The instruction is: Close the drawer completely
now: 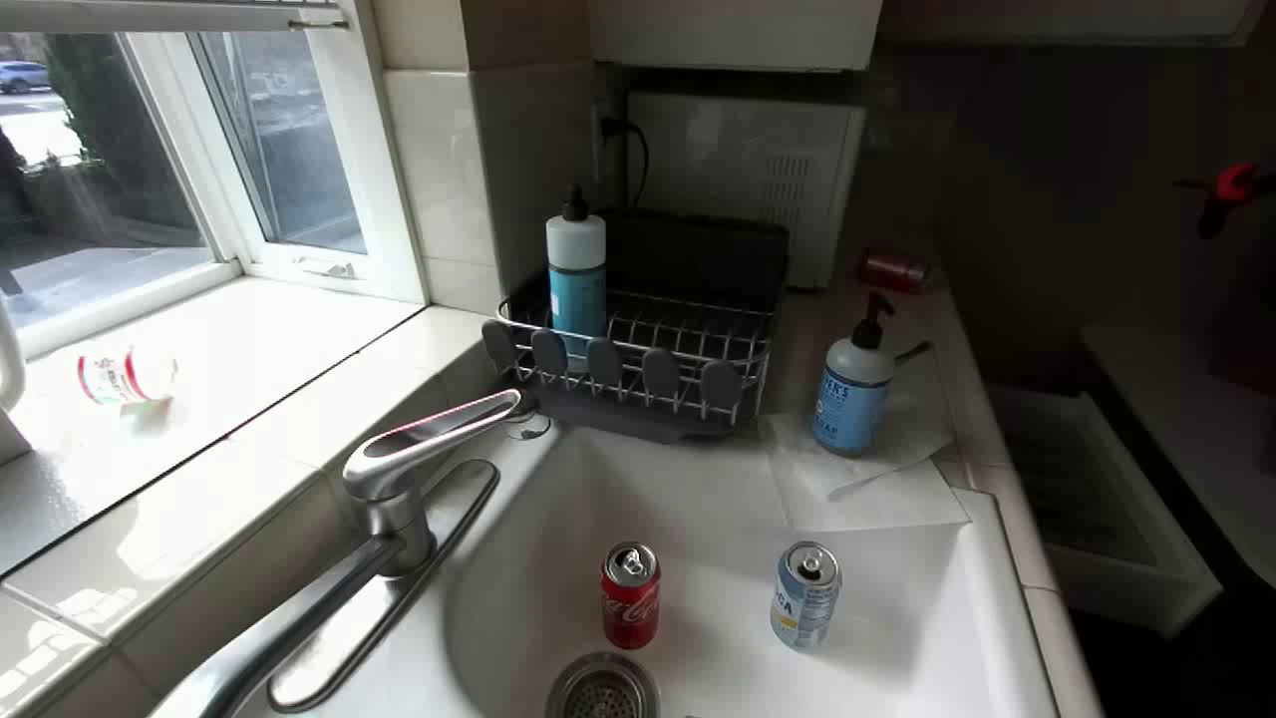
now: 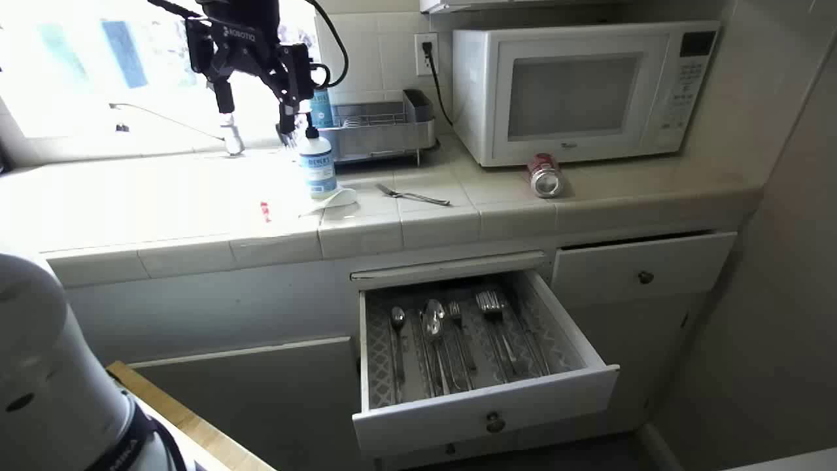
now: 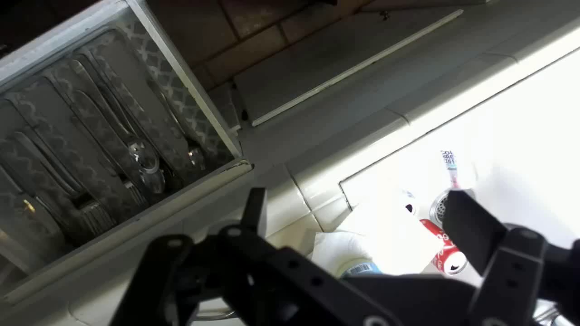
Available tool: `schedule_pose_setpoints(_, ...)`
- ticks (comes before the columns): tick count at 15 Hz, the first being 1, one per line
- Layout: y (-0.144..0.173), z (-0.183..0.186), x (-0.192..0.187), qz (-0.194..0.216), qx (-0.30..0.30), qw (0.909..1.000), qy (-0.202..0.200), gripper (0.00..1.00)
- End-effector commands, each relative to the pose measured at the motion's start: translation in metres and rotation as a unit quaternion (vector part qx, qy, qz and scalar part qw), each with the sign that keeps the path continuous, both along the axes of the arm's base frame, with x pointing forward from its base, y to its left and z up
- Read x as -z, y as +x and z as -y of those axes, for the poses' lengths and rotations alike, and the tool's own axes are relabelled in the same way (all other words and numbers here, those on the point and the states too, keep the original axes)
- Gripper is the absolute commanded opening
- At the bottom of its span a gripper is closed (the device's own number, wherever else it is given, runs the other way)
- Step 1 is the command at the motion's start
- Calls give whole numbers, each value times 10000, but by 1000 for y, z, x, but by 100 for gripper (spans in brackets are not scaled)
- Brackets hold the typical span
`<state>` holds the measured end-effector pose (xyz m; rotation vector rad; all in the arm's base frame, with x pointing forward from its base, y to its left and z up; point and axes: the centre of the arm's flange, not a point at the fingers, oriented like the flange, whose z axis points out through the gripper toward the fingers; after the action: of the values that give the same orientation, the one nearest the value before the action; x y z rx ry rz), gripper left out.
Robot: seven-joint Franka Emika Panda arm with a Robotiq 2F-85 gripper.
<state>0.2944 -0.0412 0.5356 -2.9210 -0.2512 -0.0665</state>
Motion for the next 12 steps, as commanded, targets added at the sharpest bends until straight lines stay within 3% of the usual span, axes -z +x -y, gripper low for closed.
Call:
schedule_pose_setpoints(1, 0, 0, 0, 0, 0, 10000, 0, 100)
schedule_pose_setpoints(12, 0, 0, 0, 1, 5, 10000, -31, 100)
